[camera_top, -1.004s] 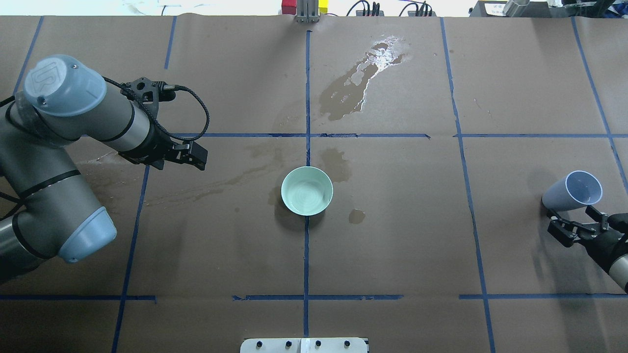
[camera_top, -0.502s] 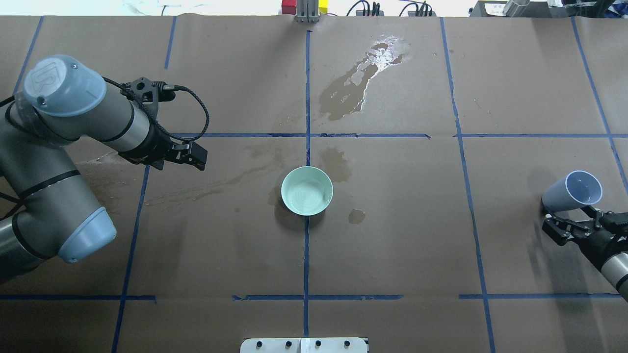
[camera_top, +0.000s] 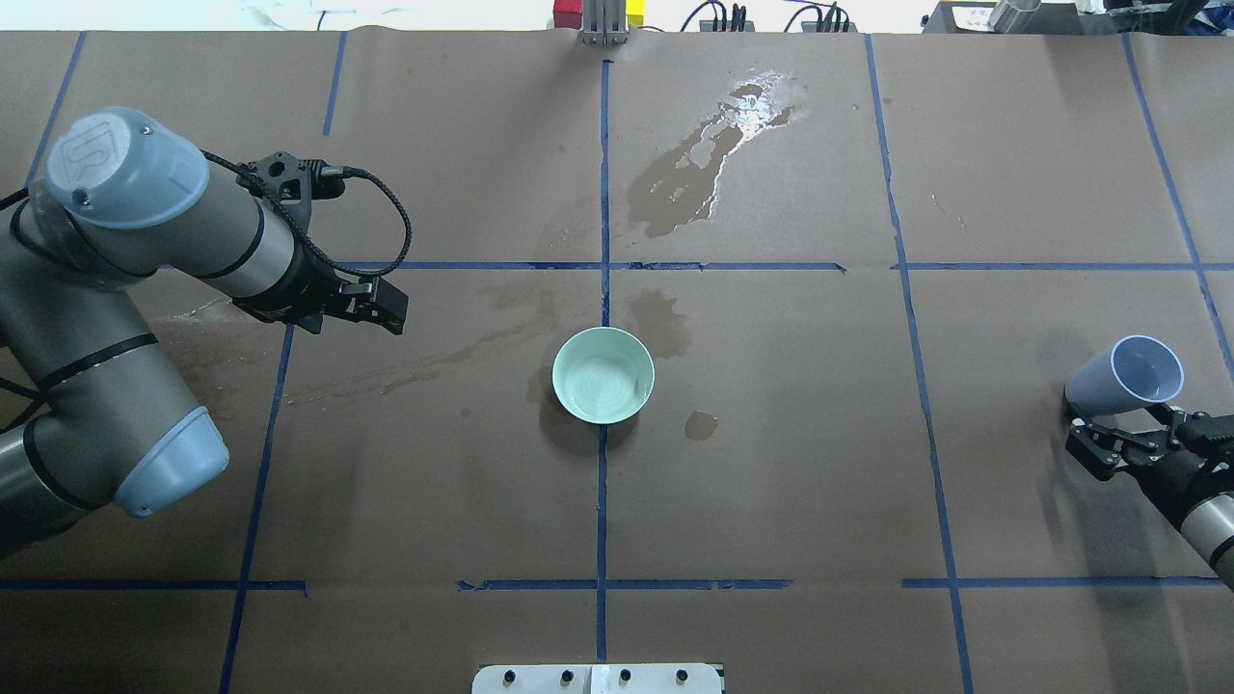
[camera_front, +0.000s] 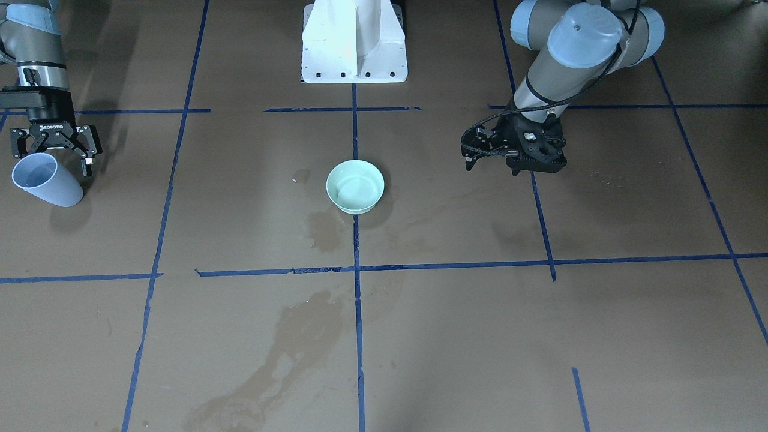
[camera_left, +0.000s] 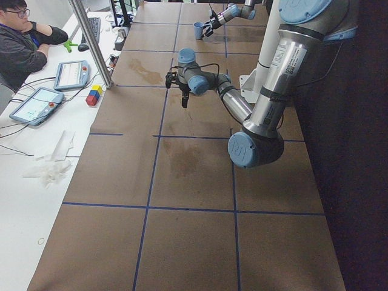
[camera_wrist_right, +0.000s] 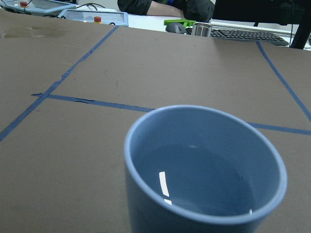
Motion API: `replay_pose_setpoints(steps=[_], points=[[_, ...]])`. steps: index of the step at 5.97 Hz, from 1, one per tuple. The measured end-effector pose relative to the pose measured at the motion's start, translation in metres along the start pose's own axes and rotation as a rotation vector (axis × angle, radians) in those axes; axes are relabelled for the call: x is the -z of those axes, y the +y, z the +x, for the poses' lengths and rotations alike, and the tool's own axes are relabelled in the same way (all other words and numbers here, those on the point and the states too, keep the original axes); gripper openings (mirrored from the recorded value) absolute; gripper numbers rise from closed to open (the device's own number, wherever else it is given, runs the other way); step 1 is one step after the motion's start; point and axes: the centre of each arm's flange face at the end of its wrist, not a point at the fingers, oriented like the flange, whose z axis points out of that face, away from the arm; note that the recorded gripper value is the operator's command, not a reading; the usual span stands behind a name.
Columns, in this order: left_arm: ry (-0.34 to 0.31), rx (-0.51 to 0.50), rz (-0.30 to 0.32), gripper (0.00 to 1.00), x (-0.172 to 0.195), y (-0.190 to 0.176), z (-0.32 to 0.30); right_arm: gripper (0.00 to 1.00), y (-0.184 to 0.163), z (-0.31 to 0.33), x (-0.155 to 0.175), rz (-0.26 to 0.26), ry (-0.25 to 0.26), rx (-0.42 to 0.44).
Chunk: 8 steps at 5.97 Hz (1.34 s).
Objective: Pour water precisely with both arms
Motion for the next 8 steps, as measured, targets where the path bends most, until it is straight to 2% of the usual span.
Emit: replay_pose_setpoints(steps=[3,7,8], points=[[0.000,0.000,0.002,1.00,0.000,0.000,0.000,1.00,-0.009,-0.008,-0.016,0.036,0.016,-0.036],[0.000,0.003,0.001,1.00,0.000,0.000,0.000,1.00,-0.011,0.002,-0.028,0.051,0.048,-0.030],[0.001,0.009,0.001,1.00,0.001,0.000,0.000,0.58,-0.012,-0.002,-0.031,0.056,0.047,-0.023]])
